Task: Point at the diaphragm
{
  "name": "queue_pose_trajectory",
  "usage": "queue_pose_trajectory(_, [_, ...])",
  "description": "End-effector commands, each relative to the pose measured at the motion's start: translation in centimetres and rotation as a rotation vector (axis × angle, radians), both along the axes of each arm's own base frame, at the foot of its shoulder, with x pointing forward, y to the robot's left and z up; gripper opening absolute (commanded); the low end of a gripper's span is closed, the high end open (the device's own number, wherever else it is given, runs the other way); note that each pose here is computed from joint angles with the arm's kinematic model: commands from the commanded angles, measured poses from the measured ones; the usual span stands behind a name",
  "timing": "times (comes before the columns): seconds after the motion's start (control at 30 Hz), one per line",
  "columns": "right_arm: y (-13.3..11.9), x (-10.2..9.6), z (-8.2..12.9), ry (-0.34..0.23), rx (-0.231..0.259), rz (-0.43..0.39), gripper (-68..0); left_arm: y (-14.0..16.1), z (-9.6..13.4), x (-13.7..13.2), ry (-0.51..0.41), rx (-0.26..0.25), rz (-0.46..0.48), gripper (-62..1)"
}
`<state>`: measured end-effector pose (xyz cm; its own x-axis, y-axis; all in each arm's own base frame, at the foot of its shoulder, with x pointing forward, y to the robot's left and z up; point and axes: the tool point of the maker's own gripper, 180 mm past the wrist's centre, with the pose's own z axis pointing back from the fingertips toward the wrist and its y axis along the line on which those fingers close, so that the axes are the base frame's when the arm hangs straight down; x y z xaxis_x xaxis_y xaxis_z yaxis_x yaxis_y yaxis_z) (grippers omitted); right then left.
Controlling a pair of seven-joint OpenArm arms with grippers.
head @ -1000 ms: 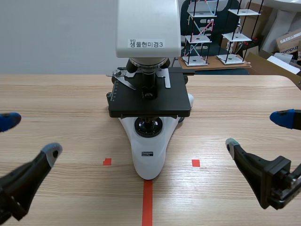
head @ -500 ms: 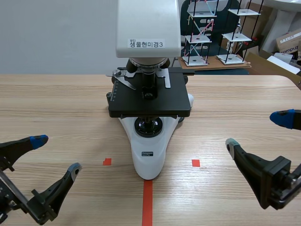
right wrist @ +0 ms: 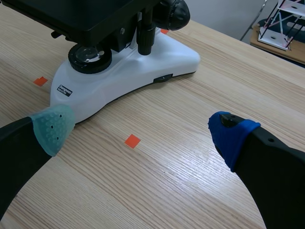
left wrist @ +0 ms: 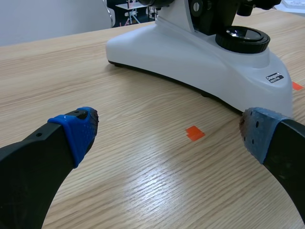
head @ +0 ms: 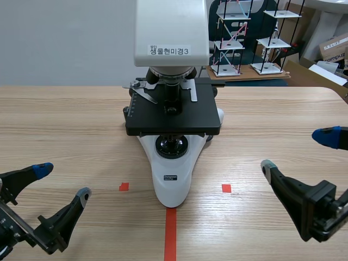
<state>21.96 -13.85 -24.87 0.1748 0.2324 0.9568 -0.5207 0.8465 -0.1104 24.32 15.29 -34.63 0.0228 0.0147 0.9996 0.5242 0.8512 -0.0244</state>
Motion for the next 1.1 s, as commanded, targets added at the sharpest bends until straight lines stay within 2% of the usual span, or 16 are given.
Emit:
queue_pose_trajectory(0.0, [-0.1, 0.5, 0.9, -0.035, 0.007, -0.002, -5.8, -0.4, 0.8, 0.0, -0.025, -0.013, -0.010, 1.4])
queue_pose_trajectory(0.1, [-0.1, 0.5, 0.9, -0.035, 0.007, -0.002, -5.8, -0.3, 0.7, 0.0, -0.018, -0.017, -0.011, 1.4])
queue_pose_trajectory(0.13, [-0.1, 0.5, 0.9, -0.035, 0.007, -0.002, -5.8, -0.5, 0.7, -0.1, -0.012, -0.034, -0.021, 1.4])
queue_pose_trajectory(0.2, [-0.1, 0.5, 0.9, -0.037, 0.008, -0.002, -5.8, -0.6, 1.2, -0.4, -0.034, -0.078, -0.023, 1.4])
queue_pose_trajectory(0.3, [-0.1, 0.5, 1.1, -0.042, 0.011, -0.001, -5.8, -0.5, 3.2, -0.5, -0.145, -0.178, 0.009, 1.4])
queue_pose_trajectory(0.37, [-0.1, 0.5, 1.0, -0.041, 0.011, -0.001, -5.8, -0.8, 3.3, -0.3, -0.167, -0.209, 0.026, 1.4])
queue_pose_trajectory(0.43, [-0.1, 0.5, 1.1, -0.042, 0.011, -0.001, -5.8, -1.7, 2.2, 0.2, -0.151, -0.183, 0.034, 1.4])
queue_pose_trajectory(0.5, [-0.1, 0.5, 1.1, -0.042, 0.011, -0.001, -5.8, -3.1, 0.4, 0.5, -0.130, -0.097, 0.016, 1.4])
queue_pose_trajectory(0.57, [-0.1, 0.5, 1.1, -0.042, 0.011, -0.001, -5.8, -4.4, -0.7, 0.6, -0.121, -0.053, -0.018, 1.4])
queue_pose_trajectory(0.63, [-0.1, 0.5, 1.1, -0.042, 0.011, -0.001, -5.8, -5.3, -1.0, 0.6, -0.124, -0.066, -0.039, 1.4])
queue_pose_trajectory(0.77, [-0.1, 0.5, 1.0, -0.041, 0.011, -0.001, -5.8, -6.0, 0.0, 1.0, -0.189, -0.121, -0.058, 1.4])
queue_pose_trajectory(0.87, [-0.1, 0.5, 1.1, -0.042, 0.011, -0.001, -5.8, -6.8, 0.4, 2.1, -0.212, -0.126, -0.060, 1.4])
queue_pose_trajectory(0.9, [-0.1, 0.5, 1.1, -0.042, 0.011, -0.001, -5.8, -7.1, 0.4, 2.6, -0.215, -0.119, -0.058, 0.3])
queue_pose_trajectory(0.93, [-0.1, 0.5, 1.1, -0.042, 0.011, -0.001, -5.8, -7.5, 0.5, 2.9, -0.220, -0.119, -0.065, -3.6])
queue_pose_trajectory(1.07, [-0.1, 0.5, 1.0, -0.041, 0.011, -0.001, -5.8, -8.8, 0.3, 3.4, -0.223, -0.104, -0.104, -30.9])
